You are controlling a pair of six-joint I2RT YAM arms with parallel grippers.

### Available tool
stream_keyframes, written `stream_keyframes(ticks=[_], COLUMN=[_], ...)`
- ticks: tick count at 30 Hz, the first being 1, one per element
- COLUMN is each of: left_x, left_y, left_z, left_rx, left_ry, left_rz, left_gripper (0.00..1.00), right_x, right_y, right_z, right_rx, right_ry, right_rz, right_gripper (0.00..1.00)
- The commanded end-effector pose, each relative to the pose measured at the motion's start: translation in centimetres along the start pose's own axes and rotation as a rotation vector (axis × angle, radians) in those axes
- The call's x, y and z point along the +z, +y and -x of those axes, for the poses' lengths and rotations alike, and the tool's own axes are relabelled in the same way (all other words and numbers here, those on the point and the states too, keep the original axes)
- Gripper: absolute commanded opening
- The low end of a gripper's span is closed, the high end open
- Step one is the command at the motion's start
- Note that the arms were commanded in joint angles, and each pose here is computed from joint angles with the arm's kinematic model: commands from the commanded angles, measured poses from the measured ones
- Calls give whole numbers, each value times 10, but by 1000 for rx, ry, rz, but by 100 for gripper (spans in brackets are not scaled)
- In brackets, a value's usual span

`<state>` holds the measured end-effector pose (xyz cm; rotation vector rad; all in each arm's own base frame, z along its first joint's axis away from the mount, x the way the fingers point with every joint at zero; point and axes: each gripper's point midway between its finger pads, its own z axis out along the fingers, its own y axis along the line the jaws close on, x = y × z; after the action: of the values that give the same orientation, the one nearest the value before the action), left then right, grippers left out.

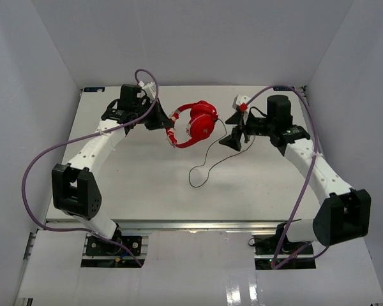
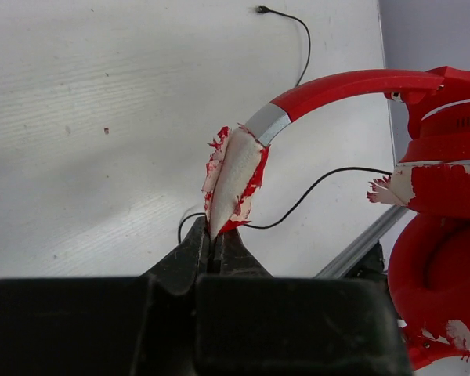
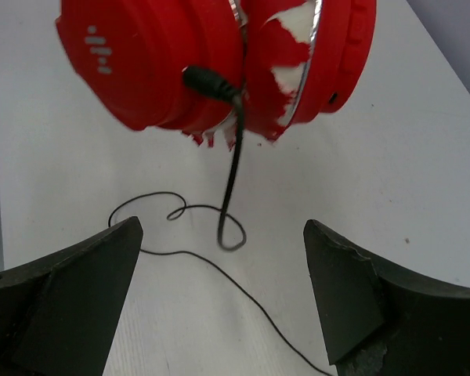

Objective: Wrap the headphones

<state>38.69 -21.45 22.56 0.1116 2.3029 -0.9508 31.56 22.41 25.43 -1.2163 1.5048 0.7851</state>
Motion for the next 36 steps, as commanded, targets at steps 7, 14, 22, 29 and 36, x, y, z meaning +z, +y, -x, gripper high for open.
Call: stream_keyframes(ticks=[7, 14, 22, 29, 36], left_x=[-67, -87, -110, -111, -76], left_y=[-92, -129, -149, -131, -65], left_z=[29, 40, 89, 127, 150], left_rx=[-14, -122, -228, -365, -441], left_ry=[-89, -129, -330, -501, -635], left_rz=[-289, -462, -507, -446, -165], left_gripper=[0, 0, 0, 0, 0], right_x=[35, 55, 64, 61, 69], right_y=[-6, 6, 61, 97, 46], right_z=[28, 64, 51, 31, 29], right_rx=[112, 266, 371, 310, 168], right_ry=[-219, -407, -420, -334, -67], right_rz=[89, 246, 355, 360, 83], right_gripper=[94, 97, 84, 29, 8])
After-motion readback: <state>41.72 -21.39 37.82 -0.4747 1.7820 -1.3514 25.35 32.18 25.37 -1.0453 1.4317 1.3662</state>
